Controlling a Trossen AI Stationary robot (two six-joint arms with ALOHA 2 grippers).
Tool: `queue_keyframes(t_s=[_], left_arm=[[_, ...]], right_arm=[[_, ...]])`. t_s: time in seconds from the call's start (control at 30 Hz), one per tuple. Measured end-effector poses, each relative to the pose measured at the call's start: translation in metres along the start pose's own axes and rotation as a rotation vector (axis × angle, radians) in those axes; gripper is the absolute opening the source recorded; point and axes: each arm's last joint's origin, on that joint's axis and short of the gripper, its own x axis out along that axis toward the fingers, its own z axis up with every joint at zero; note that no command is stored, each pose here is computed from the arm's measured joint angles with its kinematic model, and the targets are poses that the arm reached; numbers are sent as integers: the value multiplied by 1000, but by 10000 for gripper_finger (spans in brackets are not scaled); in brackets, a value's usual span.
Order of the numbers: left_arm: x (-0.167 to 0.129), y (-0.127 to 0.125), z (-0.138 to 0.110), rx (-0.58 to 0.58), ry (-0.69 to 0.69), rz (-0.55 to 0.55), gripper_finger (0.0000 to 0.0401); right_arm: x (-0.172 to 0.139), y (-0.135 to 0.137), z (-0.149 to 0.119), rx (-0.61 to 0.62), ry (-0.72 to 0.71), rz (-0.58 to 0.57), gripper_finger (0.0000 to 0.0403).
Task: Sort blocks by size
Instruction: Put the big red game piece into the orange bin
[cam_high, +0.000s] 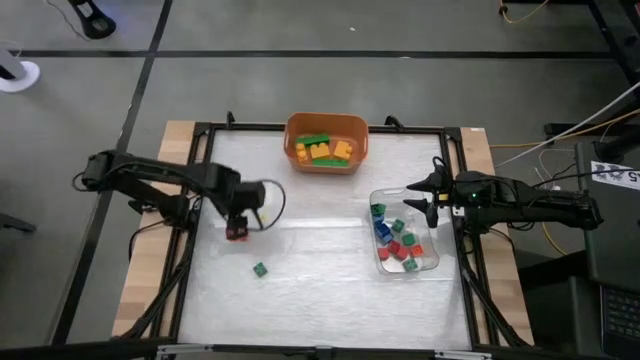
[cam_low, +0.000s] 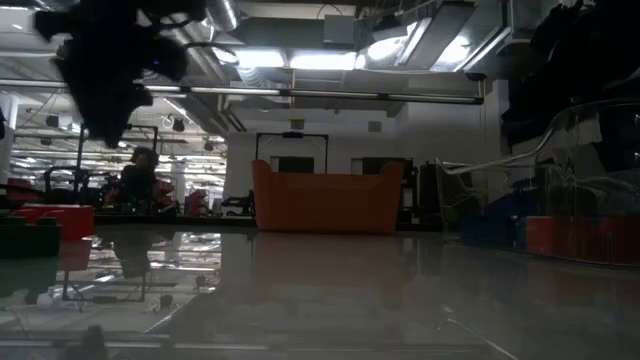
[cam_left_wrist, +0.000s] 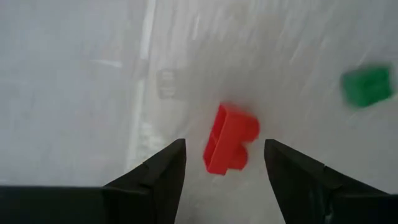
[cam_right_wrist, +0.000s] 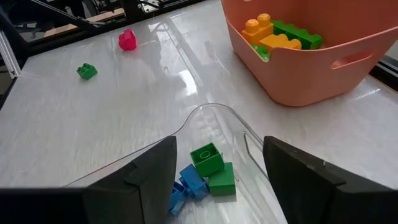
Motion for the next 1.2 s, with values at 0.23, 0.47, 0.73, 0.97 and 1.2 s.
queue_keyframes(t_s=[0.23, 0.47, 0.73, 0.97, 1.2], left_arm=[[34, -13, -17, 81, 25, 50, 202], [54, -21, -28, 82, 45, 7, 202], [76, -25, -38, 120, 13, 5, 202], [89, -23, -40, 81, -49, 35, 199], [88, -26, -34, 78, -116, 4, 122]], right_arm=[[0, 0, 0, 0, 0, 0, 239], [0, 0, 0, 0, 0, -1, 239], [0, 0, 0, 0, 0, -2, 239], [0, 0, 0, 0, -1, -2, 239], [0, 0, 0, 0, -1, -2, 239]])
